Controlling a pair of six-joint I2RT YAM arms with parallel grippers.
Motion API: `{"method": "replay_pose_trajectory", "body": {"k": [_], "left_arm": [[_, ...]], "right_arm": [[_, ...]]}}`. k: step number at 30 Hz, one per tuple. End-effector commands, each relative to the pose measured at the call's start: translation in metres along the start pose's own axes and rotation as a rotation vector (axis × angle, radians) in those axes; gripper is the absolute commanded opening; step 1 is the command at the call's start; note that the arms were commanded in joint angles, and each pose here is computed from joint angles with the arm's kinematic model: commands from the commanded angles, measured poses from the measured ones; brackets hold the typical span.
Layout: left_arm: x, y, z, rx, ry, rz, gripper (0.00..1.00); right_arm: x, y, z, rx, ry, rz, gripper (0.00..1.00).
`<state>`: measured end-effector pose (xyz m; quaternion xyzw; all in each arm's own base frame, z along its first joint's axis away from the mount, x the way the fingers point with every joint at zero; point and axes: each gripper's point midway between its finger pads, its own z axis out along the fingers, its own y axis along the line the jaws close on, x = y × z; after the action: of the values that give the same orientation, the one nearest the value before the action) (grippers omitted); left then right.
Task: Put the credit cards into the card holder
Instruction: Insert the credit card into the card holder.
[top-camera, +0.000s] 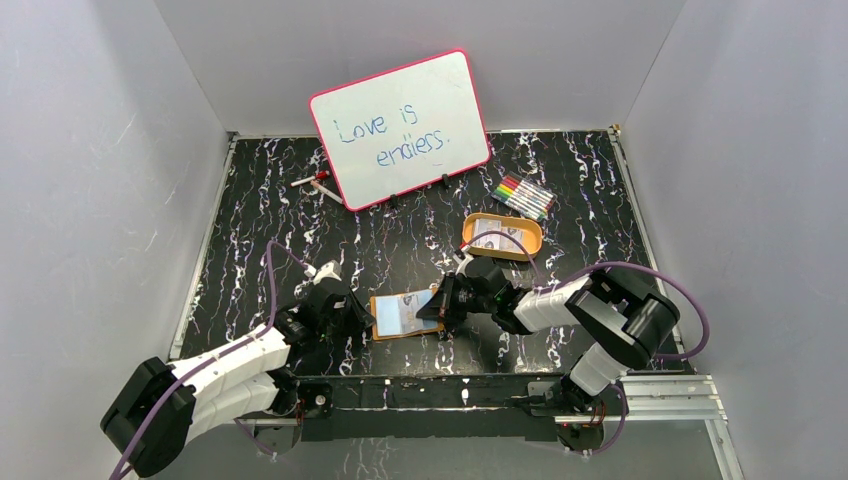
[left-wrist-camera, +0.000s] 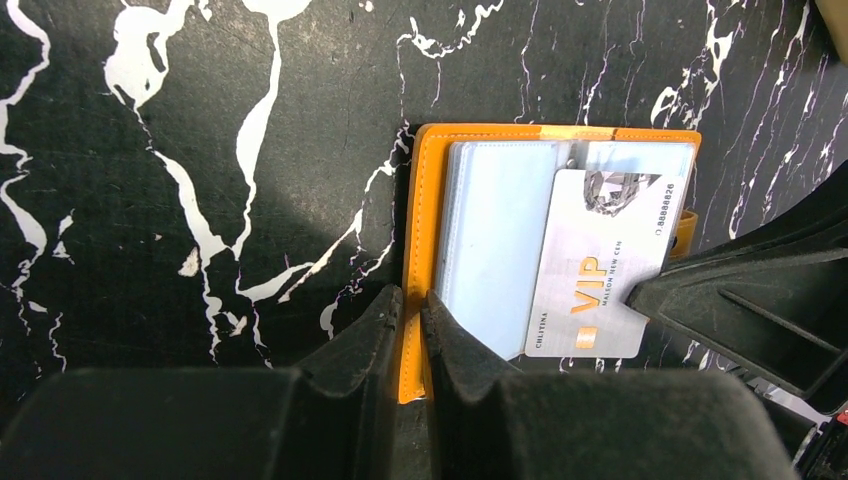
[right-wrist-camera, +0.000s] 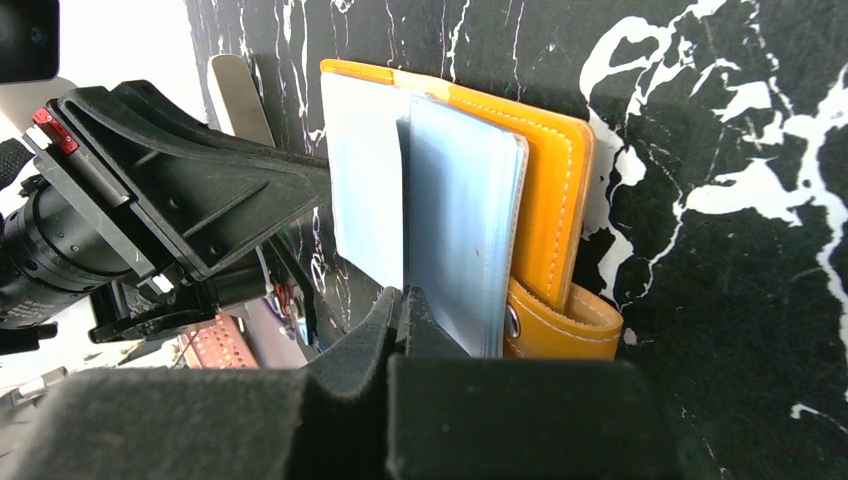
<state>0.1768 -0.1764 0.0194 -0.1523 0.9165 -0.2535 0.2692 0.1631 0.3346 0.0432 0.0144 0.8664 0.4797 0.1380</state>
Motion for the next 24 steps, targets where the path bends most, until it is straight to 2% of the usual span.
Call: {"method": "replay_pose_trajectory", "body": {"k": [1, 24], "left_arm": [[-0.0037, -0.0027, 0.001, 0.01, -0.014, -0.008, 0.11], [-0.0024, -0.003, 0.0013, 0.016, -0.01, -0.009, 0.1]], "right_arm": [[-0.0039, 0.0125, 0.0046, -0.045, -0.005, -0.042, 0.0], [-0.0078, 0.0067, 0.0134, -0.015, -0.041, -0.019, 0.0]]}}
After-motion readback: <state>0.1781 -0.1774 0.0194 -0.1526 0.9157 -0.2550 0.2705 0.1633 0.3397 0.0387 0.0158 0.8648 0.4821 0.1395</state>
